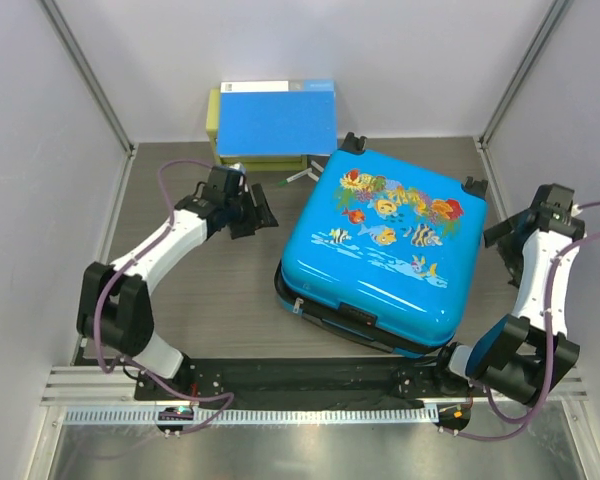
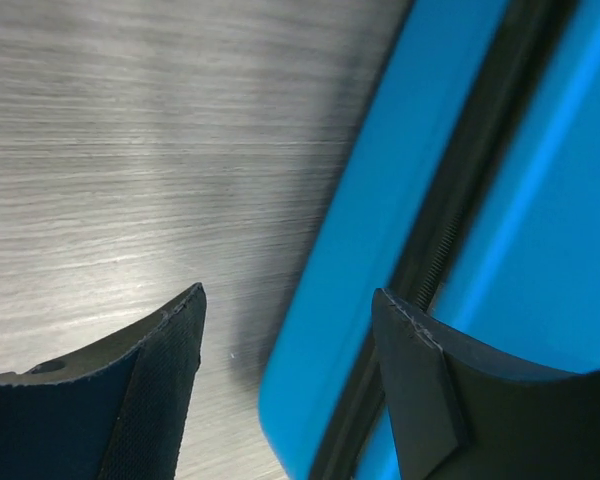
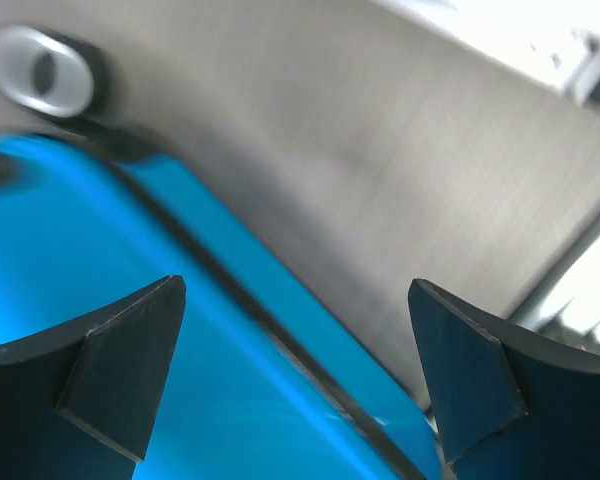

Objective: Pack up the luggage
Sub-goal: Zip the luggage at the center of the board.

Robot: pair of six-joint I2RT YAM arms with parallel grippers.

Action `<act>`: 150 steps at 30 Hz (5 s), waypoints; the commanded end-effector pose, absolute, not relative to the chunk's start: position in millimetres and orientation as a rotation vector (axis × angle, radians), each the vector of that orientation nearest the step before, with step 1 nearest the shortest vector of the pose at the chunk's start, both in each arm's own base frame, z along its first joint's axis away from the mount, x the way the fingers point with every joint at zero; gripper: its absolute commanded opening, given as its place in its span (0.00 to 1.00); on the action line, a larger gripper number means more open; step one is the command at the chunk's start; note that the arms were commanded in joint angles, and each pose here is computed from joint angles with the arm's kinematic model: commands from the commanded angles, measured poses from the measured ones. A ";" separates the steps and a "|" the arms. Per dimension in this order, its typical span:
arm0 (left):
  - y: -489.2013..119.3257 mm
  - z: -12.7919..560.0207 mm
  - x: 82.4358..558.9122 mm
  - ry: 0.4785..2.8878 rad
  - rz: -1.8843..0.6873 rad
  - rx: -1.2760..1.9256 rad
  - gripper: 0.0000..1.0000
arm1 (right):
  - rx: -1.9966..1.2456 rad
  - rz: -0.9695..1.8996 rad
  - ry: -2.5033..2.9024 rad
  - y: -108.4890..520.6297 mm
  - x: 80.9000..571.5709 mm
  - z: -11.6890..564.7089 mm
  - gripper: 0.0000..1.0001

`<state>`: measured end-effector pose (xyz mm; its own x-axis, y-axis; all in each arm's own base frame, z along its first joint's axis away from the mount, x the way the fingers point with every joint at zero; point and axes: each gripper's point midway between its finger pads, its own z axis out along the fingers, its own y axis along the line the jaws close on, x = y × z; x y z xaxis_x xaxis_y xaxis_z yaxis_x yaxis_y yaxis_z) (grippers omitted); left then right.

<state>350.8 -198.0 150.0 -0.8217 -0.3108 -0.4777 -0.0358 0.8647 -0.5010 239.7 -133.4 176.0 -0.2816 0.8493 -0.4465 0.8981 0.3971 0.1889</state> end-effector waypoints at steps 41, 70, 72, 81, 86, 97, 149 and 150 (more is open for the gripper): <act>-394.1 130.7 196.4 2.517 -1.095 0.594 0.65 | 1.292 0.164 2.461 -120.7 359.8 77.7 0.99; -261.2 260.5 372.9 2.248 -0.862 -0.081 0.70 | 1.209 -0.171 2.104 -174.3 329.5 259.4 1.00; -270.2 273.1 385.8 2.218 -0.892 -0.084 0.70 | 1.217 -0.171 2.124 -166.6 314.8 250.0 1.00; -322.5 253.9 440.9 2.260 -0.978 -0.145 0.69 | 1.274 -0.128 2.172 -126.4 249.7 205.8 1.00; -349.8 251.9 442.7 2.241 -1.023 -0.141 0.69 | 1.288 -0.184 2.183 -120.4 222.0 198.4 1.00; -370.7 209.6 458.8 2.328 -0.951 -0.169 0.69 | 1.289 -0.174 2.160 -116.2 215.4 206.2 1.00; -267.2 205.9 431.1 2.261 -0.848 -0.482 0.00 | 1.076 -0.037 2.252 -89.8 314.9 198.2 0.97; -262.6 206.7 429.8 2.249 -0.861 -0.528 0.00 | 1.068 -0.041 2.286 -86.2 325.3 189.1 0.97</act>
<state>439.0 -295.7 196.7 -0.7419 -0.5545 -0.3770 -0.1319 0.6719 -0.7288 302.2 -119.3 197.0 -0.3706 0.7203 -0.5864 0.7676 0.5929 0.2433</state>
